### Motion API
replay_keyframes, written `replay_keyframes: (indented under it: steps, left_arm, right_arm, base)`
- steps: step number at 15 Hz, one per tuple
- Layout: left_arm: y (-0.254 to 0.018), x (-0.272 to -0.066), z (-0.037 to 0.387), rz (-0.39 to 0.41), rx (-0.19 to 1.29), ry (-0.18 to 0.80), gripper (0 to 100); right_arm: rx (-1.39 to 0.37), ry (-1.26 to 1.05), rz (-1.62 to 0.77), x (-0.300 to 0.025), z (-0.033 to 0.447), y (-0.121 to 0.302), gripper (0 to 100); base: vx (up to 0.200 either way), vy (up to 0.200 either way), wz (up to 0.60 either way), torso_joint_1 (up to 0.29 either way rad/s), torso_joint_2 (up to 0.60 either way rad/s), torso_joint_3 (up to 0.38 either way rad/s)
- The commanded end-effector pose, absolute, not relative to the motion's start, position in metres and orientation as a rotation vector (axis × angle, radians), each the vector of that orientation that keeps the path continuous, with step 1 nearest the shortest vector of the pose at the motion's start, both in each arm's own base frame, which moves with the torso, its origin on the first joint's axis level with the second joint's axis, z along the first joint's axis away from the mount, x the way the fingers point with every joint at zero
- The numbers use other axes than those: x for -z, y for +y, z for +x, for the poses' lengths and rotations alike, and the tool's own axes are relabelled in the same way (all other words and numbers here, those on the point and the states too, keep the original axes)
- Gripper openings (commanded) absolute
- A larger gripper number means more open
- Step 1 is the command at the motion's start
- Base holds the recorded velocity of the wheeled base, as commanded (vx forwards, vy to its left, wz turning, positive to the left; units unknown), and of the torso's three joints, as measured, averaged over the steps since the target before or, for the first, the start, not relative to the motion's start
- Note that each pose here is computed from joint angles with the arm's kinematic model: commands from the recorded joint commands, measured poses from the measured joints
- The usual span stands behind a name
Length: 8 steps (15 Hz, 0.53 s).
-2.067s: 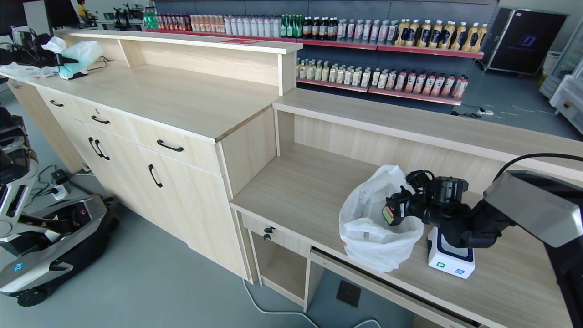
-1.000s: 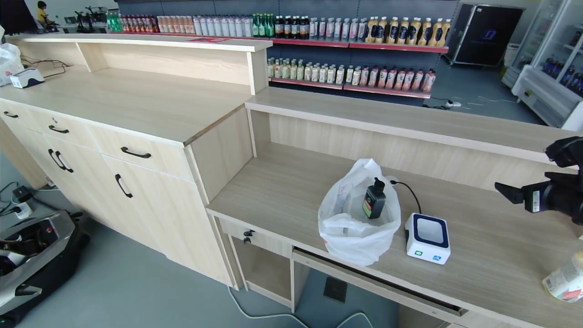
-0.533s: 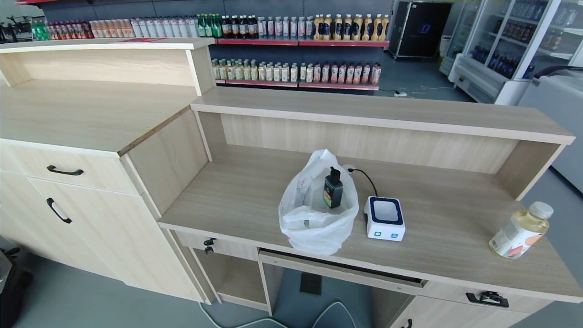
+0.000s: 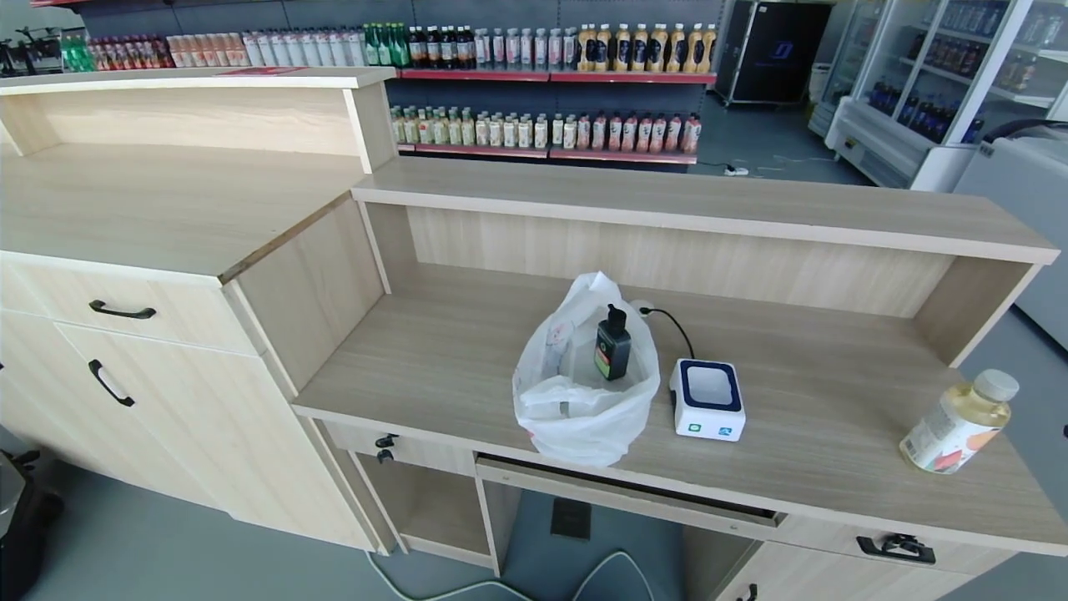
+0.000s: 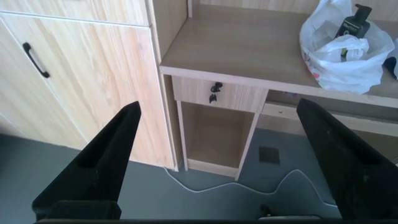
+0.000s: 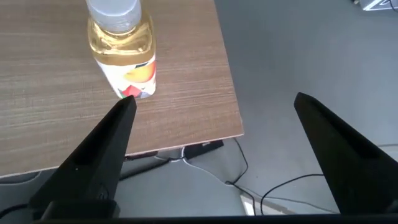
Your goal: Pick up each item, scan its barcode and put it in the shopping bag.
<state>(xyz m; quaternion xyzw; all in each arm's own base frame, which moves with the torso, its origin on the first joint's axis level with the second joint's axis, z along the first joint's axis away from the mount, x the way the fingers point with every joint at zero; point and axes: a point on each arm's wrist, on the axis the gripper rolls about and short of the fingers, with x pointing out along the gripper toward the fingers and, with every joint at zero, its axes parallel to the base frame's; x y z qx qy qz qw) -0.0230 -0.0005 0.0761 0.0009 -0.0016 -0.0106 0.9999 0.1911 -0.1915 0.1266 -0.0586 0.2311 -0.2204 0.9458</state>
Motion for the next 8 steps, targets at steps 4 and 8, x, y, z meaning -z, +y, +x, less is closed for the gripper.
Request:
replay_keyframes:
  steps: [4, 8]
  left_arm:
    - [0.000, -0.076, -0.023, 0.002, 0.021, -0.003, 100]
    - [0.000, -0.076, -0.023, 0.002, 0.021, -0.003, 100]
  right_arm:
    - [0.423, 0.550, -0.091, -0.084, 0.202, -0.207, 100]
    - [0.406, 0.536, -0.101, -0.065, 0.216, -0.213, 100]
  base:
    - [0.000, 0.000, 0.00, 0.000, 0.00, 0.000]
    - [0.000, 0.000, 0.00, 0.000, 0.00, 0.000]
